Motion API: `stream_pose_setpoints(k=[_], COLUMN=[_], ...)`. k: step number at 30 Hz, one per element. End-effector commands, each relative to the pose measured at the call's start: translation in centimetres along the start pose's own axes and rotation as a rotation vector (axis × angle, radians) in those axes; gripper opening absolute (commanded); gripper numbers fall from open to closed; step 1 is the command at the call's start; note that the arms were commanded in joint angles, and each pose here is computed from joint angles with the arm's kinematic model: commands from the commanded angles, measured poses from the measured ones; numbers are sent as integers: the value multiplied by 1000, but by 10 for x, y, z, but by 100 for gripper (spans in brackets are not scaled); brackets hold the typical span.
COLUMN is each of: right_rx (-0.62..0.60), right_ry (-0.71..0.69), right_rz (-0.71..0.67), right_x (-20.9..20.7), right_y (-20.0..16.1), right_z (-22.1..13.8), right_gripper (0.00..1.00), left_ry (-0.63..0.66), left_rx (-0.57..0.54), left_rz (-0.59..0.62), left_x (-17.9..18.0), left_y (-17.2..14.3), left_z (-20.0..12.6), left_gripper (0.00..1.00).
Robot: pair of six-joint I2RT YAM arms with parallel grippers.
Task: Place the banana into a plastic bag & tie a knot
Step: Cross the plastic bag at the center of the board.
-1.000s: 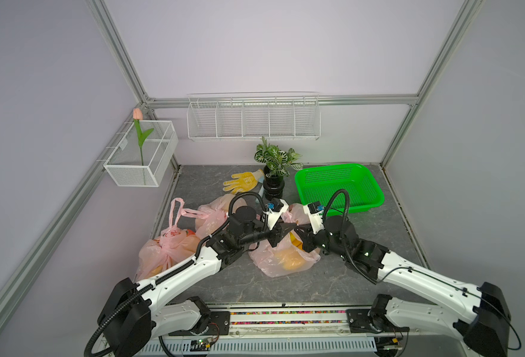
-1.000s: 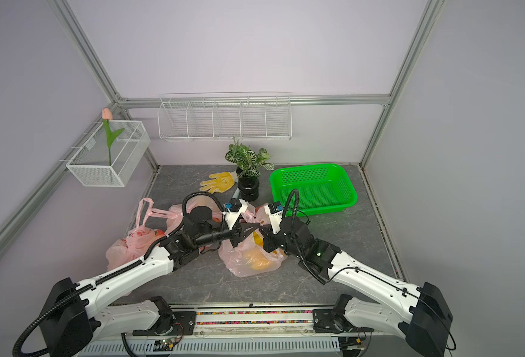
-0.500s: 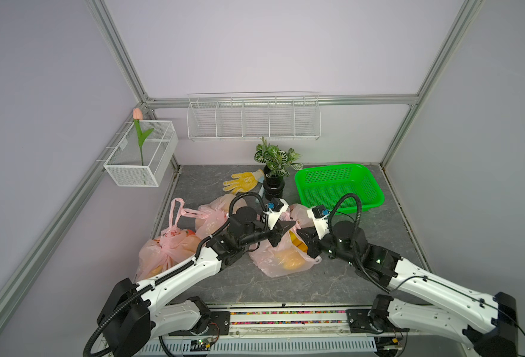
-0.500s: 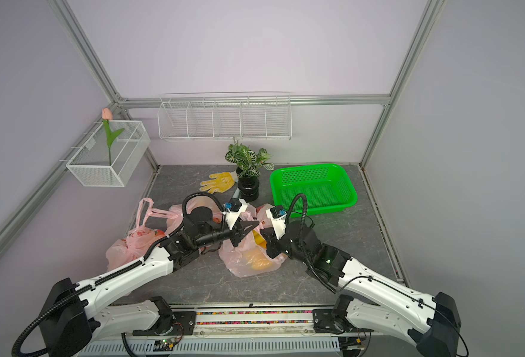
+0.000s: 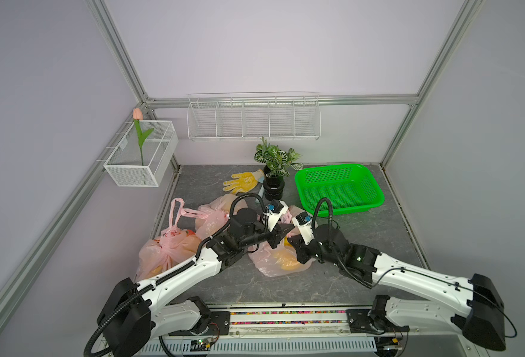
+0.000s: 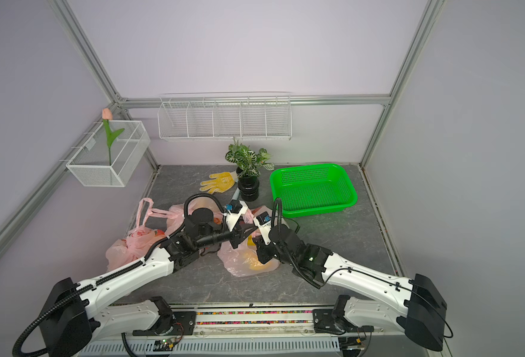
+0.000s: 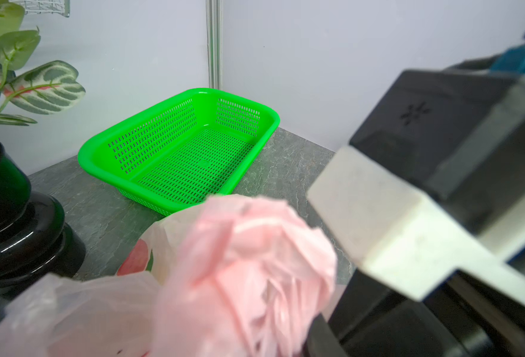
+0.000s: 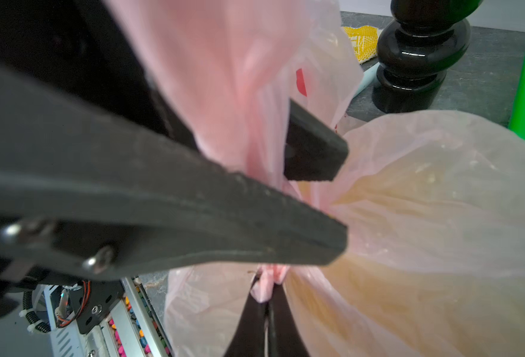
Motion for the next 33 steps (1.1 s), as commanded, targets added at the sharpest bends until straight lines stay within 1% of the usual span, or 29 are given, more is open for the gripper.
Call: stream_pose_setpoints(k=[1,3,6,10,13,19,27,30,32,33], right_rx=[-54,-81,-106,-115,-111,-121,-107,-101,-100,-97], right_ry=[-12,-20,2,46,73,132,44,42,47,53], right_rz=[-7,-15,-29,-42,-66,-128,-134,-153,-176,-192], right_x=[-1,-2,0,4,8,23,16,17,17,16], right_y=[3,4,5,3,-1,-8,-10,-8,-6,-5], right_z=[2,2,0,-2,-3,-9,6,6,-1,-6], right_gripper=[7,7,7,8,9,9,10,15,20,25], left_ry=[-4,2,27,49,54,36,-32,-38,-32,-31], left_rx=[-3,13,46,66,69,66,43,29,19,14], left_rz=[-8,-16,-30,-38,-44,-46,-49,-44,-35,-27], left_x=[-2,-2,-1,1,1,0,-7,-8,-8,-9], left_y=[-1,-6,-14,-20,-22,-18,-12,-10,-10,-10], left_z=[-7,-9,-12,-17,-17,-13,-12,-14,-16,-17], left_gripper=[30,33,35,35,34,26,6,0,0,0])
Point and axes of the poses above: each gripper's point midway between its finger pads, its own z axis out along the fingers, its own x axis along the line the jaws close on, y = z × x, the point moved 6 cm from there along -z, back along the fingers, and after that the axes turned 3 degrees about z, right-handed, at the moved point
